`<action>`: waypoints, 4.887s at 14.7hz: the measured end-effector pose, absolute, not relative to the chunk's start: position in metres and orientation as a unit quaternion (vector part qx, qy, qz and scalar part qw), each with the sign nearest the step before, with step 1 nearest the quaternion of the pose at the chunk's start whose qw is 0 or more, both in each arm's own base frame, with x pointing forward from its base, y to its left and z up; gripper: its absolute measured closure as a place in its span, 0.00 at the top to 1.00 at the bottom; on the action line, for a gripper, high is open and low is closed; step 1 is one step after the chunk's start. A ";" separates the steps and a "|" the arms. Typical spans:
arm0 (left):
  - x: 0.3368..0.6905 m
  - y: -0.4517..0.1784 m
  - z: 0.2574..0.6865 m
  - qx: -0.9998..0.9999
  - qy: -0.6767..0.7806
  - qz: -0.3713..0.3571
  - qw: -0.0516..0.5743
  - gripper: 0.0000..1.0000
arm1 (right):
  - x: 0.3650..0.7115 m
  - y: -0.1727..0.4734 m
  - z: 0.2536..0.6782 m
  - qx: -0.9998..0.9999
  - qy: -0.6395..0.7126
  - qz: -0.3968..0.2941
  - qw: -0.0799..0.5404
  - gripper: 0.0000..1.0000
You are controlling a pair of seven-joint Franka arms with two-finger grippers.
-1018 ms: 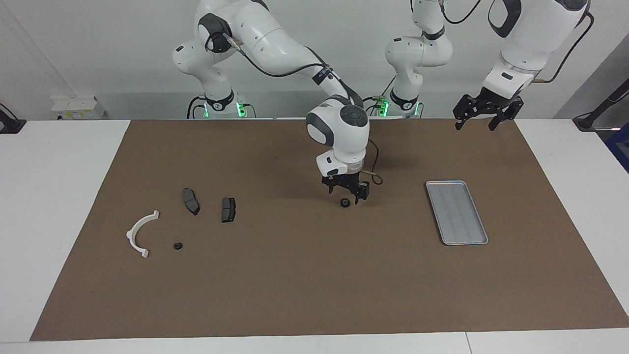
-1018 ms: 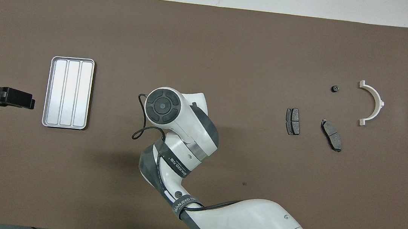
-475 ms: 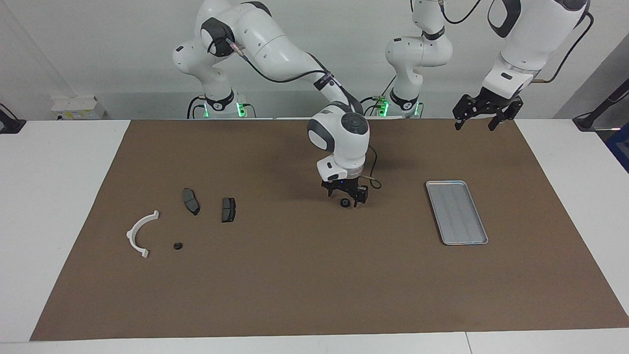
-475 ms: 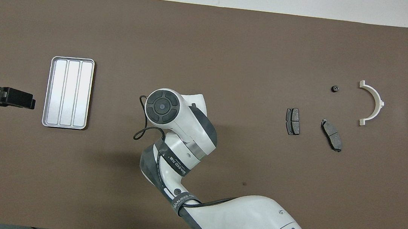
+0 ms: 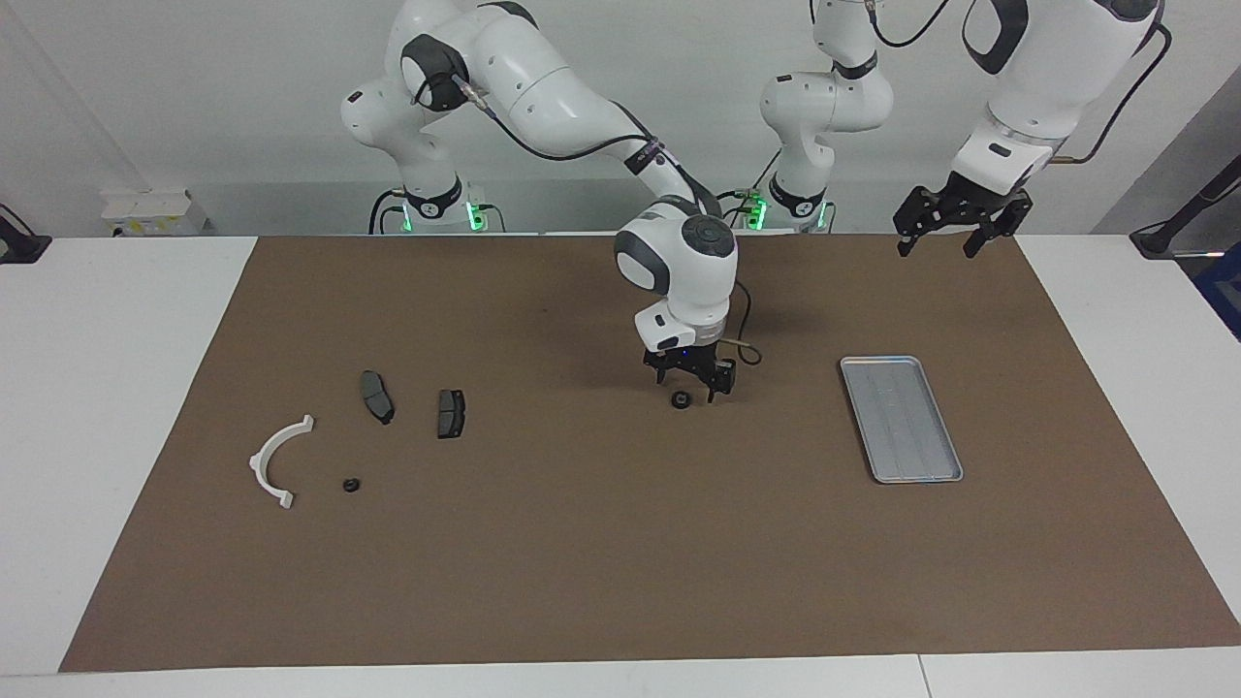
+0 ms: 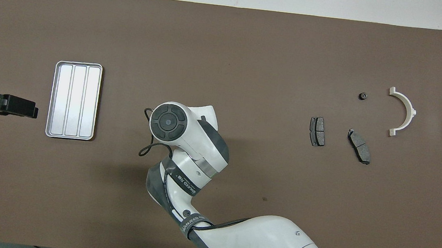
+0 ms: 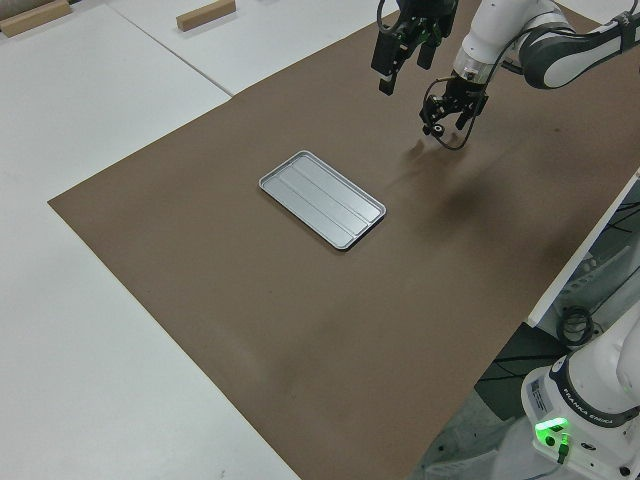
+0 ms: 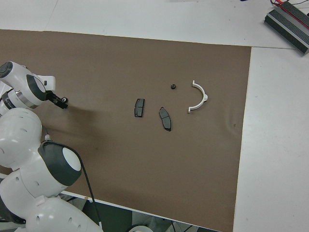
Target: Place bearing gear from tray to pile
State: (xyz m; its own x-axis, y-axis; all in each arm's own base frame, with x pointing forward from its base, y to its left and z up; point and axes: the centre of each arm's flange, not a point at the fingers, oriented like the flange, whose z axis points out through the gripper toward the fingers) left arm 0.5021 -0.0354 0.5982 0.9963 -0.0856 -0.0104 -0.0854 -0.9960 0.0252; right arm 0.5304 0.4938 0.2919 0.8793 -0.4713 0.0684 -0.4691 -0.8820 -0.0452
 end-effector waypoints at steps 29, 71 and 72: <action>0.502 -0.035 0.598 0.999 -0.043 -0.006 0.012 1.00 | 0.635 0.334 0.374 -0.987 0.154 -0.037 -0.038 0.36; 0.502 -0.035 0.598 0.999 -0.043 -0.006 0.012 1.00 | 0.665 0.068 0.303 -0.998 0.011 -0.065 -0.006 1.00; 0.502 -0.035 0.598 0.999 -0.043 -0.006 0.012 1.00 | 0.665 0.068 0.304 -0.998 0.011 -0.066 -0.006 1.00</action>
